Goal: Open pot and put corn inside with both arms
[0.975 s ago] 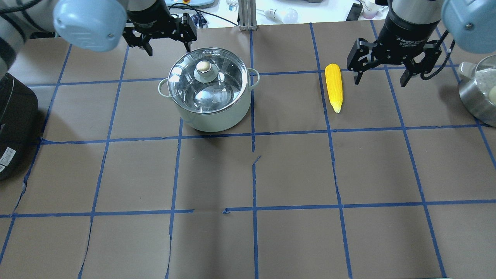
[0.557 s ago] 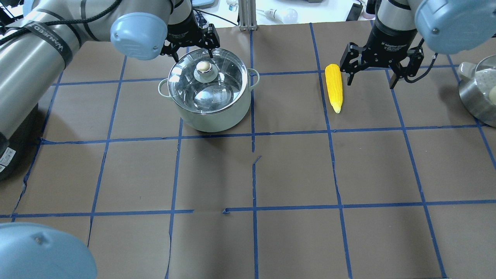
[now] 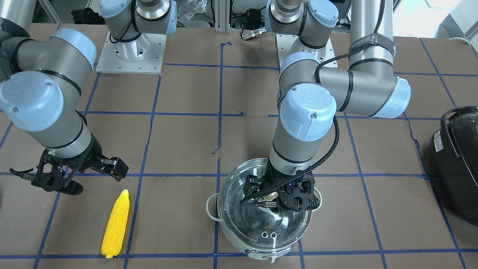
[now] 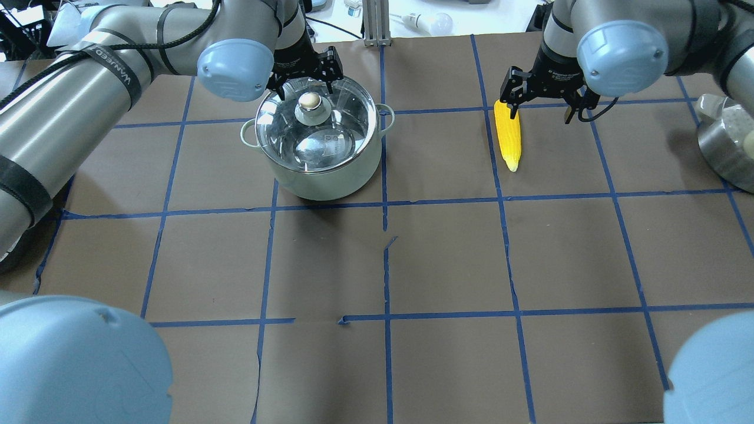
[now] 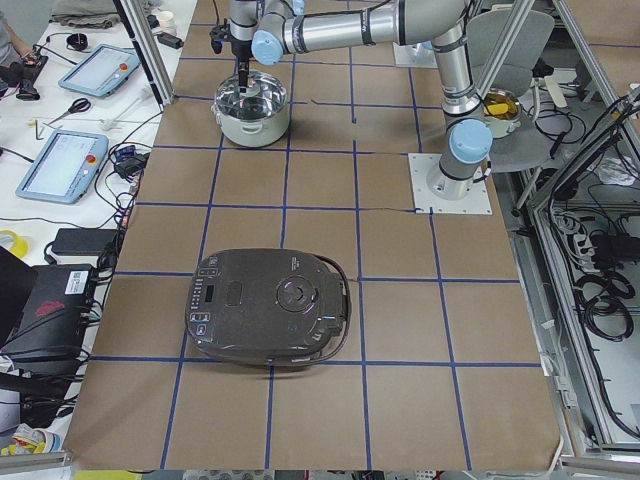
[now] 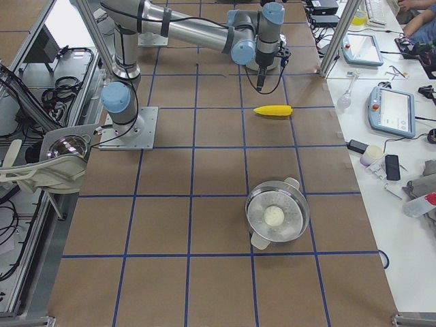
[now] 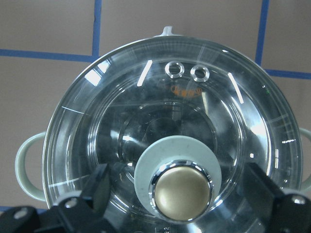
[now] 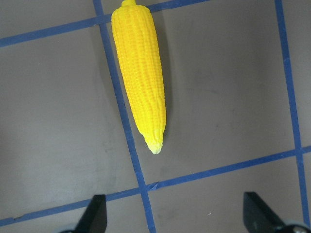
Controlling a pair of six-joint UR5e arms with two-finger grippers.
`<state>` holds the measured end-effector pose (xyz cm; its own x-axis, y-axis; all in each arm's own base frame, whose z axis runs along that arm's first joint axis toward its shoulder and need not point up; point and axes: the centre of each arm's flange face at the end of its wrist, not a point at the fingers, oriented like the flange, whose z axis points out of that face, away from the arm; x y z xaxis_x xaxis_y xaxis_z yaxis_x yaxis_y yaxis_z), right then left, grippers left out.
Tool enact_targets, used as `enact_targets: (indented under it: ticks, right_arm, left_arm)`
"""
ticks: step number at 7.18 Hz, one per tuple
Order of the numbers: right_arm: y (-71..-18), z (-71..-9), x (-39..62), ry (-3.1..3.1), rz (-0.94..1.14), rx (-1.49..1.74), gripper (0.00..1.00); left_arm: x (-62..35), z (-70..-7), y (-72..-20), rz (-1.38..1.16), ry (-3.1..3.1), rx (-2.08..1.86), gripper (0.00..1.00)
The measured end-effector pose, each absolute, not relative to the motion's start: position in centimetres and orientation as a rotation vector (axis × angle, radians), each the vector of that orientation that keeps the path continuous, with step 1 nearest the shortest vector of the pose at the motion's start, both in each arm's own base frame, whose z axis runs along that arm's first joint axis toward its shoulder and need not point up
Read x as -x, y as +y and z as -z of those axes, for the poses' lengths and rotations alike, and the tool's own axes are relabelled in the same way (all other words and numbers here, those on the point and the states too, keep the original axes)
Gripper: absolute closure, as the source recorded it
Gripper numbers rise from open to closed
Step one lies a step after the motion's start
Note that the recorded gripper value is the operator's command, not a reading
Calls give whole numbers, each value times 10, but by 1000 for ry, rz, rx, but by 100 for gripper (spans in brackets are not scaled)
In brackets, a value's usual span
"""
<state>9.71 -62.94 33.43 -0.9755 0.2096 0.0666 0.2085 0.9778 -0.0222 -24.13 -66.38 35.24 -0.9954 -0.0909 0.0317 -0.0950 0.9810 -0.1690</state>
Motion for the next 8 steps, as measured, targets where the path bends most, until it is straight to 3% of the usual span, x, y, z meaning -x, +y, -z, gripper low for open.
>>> enact_targets:
  ticks: [2, 6, 7, 8]
  right_arm:
    - [-652, -294, -95, -3039, -67, 351, 0]
    - [-678, -232, -97, -3075, -109, 370, 0]
    - [-683, -218, -97, -3080, -110, 370, 5]
    - [-688, -204, -96, -3078, -118, 369, 17]
  left_arm:
    - [242, -346, -663, -242, -3106, -145, 21]
    - [245, -342, -661, -221, -3085, -141, 57]
    - [245, -342, -661, -219, -3080, -143, 63]
    - [246, -344, -660, -215, -3070, -143, 64]
